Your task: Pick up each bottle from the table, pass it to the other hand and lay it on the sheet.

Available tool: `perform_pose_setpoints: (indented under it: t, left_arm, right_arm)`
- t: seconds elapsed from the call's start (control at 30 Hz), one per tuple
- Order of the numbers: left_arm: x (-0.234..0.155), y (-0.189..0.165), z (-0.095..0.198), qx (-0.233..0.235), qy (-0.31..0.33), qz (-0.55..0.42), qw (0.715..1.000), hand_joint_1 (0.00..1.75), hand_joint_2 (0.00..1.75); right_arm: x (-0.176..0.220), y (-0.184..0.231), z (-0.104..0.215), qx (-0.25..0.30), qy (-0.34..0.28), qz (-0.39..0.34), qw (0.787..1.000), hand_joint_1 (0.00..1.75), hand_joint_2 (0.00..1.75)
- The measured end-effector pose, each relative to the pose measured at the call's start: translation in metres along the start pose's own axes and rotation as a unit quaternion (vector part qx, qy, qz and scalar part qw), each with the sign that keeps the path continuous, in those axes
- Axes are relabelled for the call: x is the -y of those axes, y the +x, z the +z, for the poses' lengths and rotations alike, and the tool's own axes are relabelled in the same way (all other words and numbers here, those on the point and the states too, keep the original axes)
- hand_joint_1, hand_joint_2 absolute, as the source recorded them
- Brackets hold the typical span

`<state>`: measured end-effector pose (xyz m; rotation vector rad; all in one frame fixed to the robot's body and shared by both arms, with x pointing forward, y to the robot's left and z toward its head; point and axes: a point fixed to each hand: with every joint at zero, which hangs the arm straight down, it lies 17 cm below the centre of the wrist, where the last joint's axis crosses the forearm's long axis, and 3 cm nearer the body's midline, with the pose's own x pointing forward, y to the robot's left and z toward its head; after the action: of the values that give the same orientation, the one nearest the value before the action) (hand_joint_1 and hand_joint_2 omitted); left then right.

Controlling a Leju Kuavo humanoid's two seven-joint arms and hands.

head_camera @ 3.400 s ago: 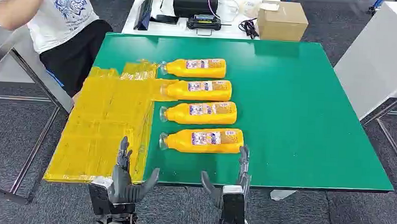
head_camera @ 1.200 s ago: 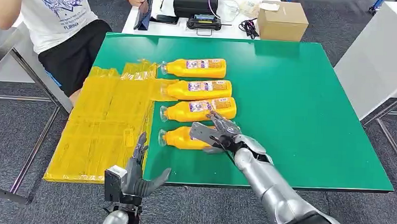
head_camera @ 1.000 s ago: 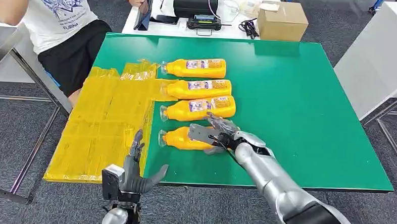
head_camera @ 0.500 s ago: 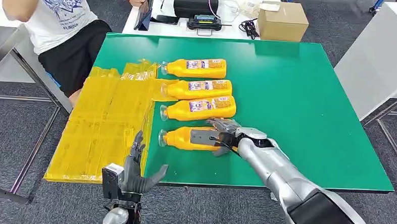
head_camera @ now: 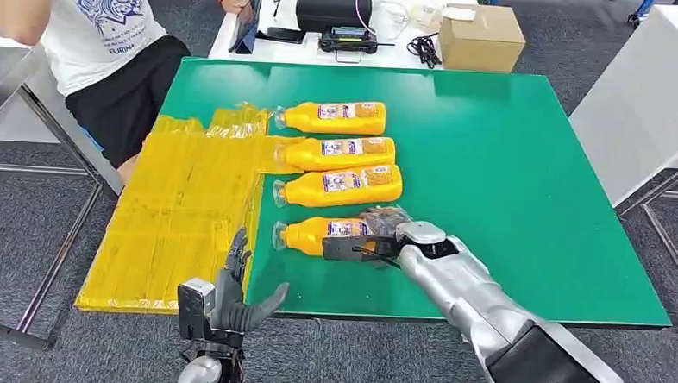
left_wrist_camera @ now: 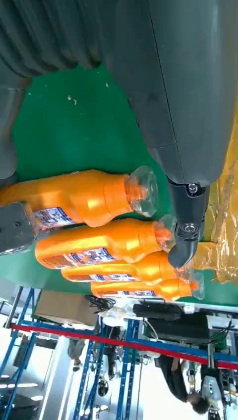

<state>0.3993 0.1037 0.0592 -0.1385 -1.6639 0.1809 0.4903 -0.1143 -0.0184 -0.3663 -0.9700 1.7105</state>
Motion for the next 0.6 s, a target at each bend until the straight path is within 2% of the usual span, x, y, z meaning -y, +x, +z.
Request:
perform_pose_setpoints:
  t: [0.23, 0.37, 0.43, 0.5, 0.6]
  left_arm:
    - [0.000, 0.000, 0.000, 0.000, 0.000, 0.000, 1.000, 0.00, 1.75]
    - [0.000, 0.000, 0.001, -0.001, 0.001, 0.001, 1.000, 0.00, 1.75]
    - [-0.001, 0.001, 0.001, 0.002, 0.002, 0.002, 1.000, 0.00, 1.75]
    - [-0.005, 0.007, 0.002, 0.013, 0.012, 0.006, 1.000, 0.00, 1.75]
    - [-0.016, 0.015, 0.004, 0.028, 0.036, 0.003, 0.999, 0.00, 1.75]
  right_arm:
    - [-0.002, 0.004, -0.002, 0.000, -0.005, 0.003, 1.000, 1.75, 1.75]
    - [0.006, 0.013, -0.004, 0.019, -0.037, -0.021, 0.999, 1.75, 1.75]
    - [0.015, 0.022, -0.003, 0.048, -0.072, -0.058, 0.995, 1.75, 1.75]
    - [0.028, 0.039, 0.003, 0.095, -0.122, -0.129, 0.980, 1.75, 1.75]
    - [0.036, 0.050, 0.016, 0.119, -0.176, -0.202, 0.956, 1.75, 1.75]
